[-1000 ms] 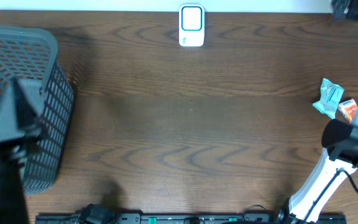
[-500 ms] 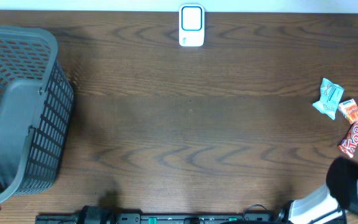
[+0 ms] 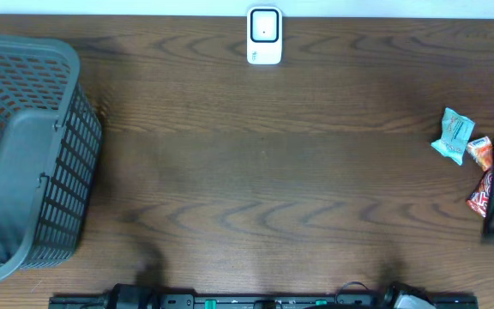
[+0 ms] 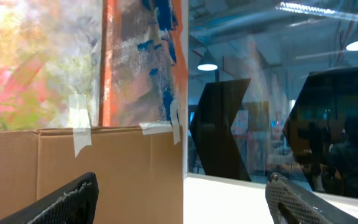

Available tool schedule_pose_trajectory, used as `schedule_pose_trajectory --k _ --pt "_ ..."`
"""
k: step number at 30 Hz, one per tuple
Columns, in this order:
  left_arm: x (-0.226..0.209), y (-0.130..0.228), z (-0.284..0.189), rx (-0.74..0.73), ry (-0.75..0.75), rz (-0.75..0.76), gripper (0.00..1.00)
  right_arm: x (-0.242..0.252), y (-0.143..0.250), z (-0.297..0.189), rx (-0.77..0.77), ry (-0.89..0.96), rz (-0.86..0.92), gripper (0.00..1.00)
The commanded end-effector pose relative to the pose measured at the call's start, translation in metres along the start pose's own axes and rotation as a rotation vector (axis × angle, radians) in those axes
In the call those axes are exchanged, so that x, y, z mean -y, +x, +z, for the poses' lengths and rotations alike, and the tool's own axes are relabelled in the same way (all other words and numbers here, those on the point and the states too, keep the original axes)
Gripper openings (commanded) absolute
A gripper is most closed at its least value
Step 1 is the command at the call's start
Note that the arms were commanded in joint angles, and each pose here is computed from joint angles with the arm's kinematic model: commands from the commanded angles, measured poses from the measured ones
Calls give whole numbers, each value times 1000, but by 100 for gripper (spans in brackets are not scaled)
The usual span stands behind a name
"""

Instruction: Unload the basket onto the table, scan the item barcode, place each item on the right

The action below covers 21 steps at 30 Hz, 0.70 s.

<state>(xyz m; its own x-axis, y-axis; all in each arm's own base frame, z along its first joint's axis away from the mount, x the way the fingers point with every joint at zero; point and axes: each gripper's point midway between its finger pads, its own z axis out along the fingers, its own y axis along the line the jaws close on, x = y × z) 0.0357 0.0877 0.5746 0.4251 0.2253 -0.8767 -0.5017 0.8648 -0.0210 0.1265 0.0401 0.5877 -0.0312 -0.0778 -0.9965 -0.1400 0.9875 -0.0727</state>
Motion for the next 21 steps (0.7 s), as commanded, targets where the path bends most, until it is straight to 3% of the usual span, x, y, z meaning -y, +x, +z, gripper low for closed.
schedule_pose_trajectory --k 1,6,13,21 --pt "-9 -6 -10 27 -18 -21 86 -15 17 -24 0 -31 -44 99" --pt "-20 -13 -24 63 -27 -45 86 -17 55 -71 -10 -2 -52 99" --pt "-35 -21 -42 106 -41 -73 86 -23 122 -108 -85 -94 -88 99" --pt "-41 -25 -49 123 -47 -84 86 3 199 -72 -244 5 -10 99"
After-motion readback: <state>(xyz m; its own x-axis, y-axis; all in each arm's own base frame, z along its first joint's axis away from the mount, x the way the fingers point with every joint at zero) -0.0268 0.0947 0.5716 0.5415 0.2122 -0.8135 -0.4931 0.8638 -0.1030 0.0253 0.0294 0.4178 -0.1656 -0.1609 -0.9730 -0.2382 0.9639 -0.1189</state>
